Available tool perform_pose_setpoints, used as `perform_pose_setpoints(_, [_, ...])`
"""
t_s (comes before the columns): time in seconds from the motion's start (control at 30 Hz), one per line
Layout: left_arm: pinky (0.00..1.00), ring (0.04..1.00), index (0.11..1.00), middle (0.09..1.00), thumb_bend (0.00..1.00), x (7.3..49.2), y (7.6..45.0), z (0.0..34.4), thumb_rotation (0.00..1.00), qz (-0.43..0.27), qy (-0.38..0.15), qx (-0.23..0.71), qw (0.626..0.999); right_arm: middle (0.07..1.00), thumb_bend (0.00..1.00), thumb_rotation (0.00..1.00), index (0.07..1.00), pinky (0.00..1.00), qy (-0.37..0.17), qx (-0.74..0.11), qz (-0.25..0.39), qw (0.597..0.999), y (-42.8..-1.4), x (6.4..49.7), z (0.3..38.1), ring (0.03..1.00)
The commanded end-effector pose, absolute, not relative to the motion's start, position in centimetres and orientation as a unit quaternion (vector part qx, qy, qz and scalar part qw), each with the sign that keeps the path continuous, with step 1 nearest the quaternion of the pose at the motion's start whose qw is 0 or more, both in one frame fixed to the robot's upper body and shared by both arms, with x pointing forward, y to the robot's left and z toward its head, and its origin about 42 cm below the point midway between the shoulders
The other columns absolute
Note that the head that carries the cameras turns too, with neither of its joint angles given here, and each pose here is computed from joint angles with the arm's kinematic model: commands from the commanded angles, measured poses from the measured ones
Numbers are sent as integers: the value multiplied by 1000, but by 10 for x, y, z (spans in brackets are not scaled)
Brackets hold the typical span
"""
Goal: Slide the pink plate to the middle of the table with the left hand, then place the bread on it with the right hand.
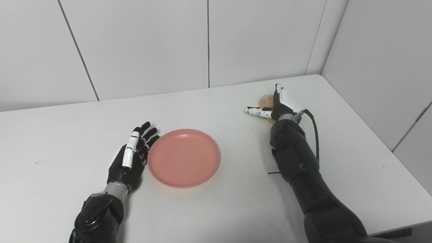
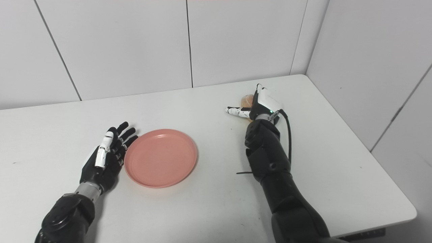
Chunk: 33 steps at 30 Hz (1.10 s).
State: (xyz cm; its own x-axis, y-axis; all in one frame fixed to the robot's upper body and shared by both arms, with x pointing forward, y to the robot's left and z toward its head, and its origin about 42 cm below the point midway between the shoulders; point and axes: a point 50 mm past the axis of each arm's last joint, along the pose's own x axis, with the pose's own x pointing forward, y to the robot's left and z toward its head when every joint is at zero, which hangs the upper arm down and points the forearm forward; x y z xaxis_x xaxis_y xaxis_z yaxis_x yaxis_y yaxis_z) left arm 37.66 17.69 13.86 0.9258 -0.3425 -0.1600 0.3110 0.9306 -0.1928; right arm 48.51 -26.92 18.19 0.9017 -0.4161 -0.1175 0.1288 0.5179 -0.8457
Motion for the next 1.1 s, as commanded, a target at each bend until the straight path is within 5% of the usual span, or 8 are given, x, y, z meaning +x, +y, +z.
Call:
perform_pose_setpoints(0.0, [923,917,926,927,335,368,171,124,1000,-175,144,-82,970,871,771,362,861,747,108,-475,-191,852,-271,500,215,845])
perform_pose_setpoints(0.03, [923,917,926,928,335,368,172,123,1000,-176,144,-82,970,849,765,347,844,708,106,-479,-193,850,-271,500,215,818])
perform_pose_setpoints(0.1, [926,918,926,928,338,369,172,123,1000,-175,144,-83,970,622,725,267,715,424,103,-487,-194,845,-272,501,214,531])
perform_pose_setpoints(0.13, [925,918,925,927,339,368,172,123,1000,-175,143,-84,970,552,603,197,583,353,100,-491,-193,843,-272,502,213,455])
perform_pose_setpoints(0.2, [921,915,924,926,338,368,172,123,1000,-175,143,-83,971,486,530,98,516,310,93,-496,-193,841,-271,502,212,403])
perform_pose_setpoints(0.3, [922,917,927,927,338,368,172,124,1000,-177,142,-82,971,435,518,11,535,271,89,-499,-190,841,-270,502,211,357])
perform_pose_setpoints(0.8, [922,917,927,928,341,369,169,122,1000,-177,144,-79,970,450,511,4,545,298,98,-496,-182,844,-270,506,224,388])
perform_pose_setpoints(1.07, [917,914,925,925,338,369,166,122,1000,-176,144,-76,971,435,510,2,539,255,52,-484,-173,856,-264,495,247,340])
